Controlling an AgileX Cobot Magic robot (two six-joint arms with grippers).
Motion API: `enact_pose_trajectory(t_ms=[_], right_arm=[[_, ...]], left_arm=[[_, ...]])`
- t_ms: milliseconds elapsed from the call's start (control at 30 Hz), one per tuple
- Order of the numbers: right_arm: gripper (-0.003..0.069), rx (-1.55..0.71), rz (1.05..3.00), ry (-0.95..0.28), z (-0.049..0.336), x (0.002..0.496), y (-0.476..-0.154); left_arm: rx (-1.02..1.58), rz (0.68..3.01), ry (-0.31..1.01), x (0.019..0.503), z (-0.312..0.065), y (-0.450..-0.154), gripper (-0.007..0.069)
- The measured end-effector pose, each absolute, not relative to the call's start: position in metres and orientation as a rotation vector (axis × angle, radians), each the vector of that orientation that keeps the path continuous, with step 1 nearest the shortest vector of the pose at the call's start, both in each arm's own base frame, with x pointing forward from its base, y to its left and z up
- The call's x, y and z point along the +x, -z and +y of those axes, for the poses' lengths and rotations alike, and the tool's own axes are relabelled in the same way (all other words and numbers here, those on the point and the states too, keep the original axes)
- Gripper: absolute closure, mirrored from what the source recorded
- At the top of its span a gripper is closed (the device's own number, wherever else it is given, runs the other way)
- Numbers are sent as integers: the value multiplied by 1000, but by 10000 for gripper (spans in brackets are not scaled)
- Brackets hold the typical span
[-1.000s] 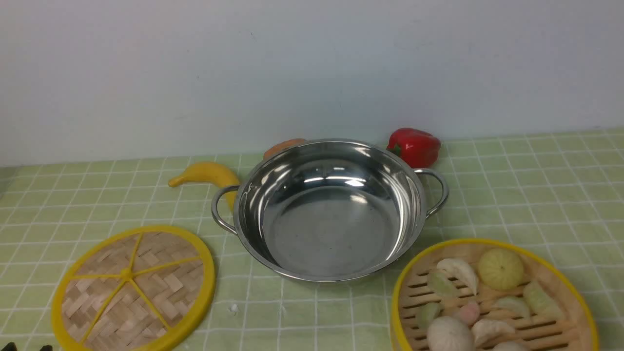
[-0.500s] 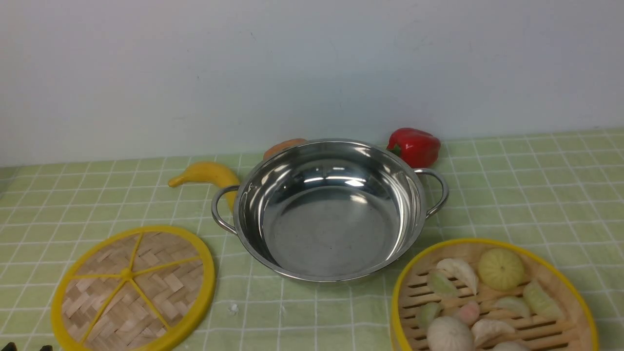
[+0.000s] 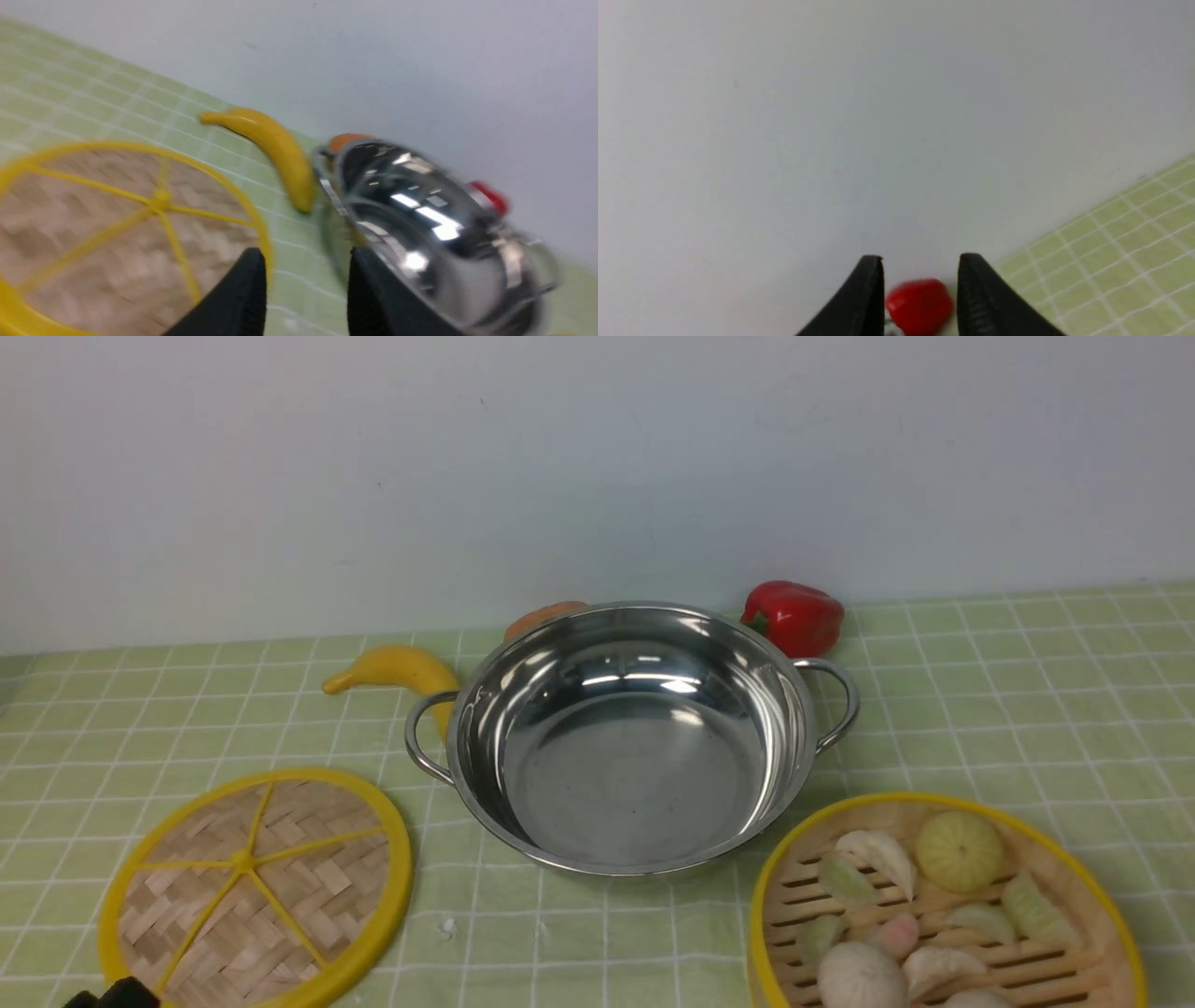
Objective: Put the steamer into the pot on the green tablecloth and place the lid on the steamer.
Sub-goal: 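Reach for and grasp the rim of the bamboo steamer holding the buns with the right gripper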
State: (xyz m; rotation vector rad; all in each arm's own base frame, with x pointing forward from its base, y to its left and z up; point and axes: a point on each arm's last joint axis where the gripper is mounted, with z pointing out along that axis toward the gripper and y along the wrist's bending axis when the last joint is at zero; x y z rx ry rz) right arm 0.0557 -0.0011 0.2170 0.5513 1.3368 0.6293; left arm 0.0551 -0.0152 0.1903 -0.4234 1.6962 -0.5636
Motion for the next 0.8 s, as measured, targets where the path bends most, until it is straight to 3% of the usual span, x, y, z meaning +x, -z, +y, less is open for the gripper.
enact_pose_trajectory(t_ms=[133, 433, 567, 667, 733, 800], right_arm=[[417, 685, 1245, -778, -3, 55, -221], [417, 788, 1047, -907, -10, 51, -233], [417, 593, 834, -831, -13, 35, -284], [417, 457, 777, -745, -10, 25, -319], [417, 308, 844, -596, -2, 26, -361], [417, 264, 991, -498, 1, 42, -382]], left_arm=[[-633, 1595, 848, 55, -19, -197, 382], [-837, 1385, 976, 56, -10, -208, 382], [-808, 1229, 1043, 48, -8, -251, 382], [-725, 1120, 961, 37, -3, -286, 382], [-580, 1060, 719, 27, 3, -325, 382], [-438, 1089, 504, 30, 4, -353, 382]])
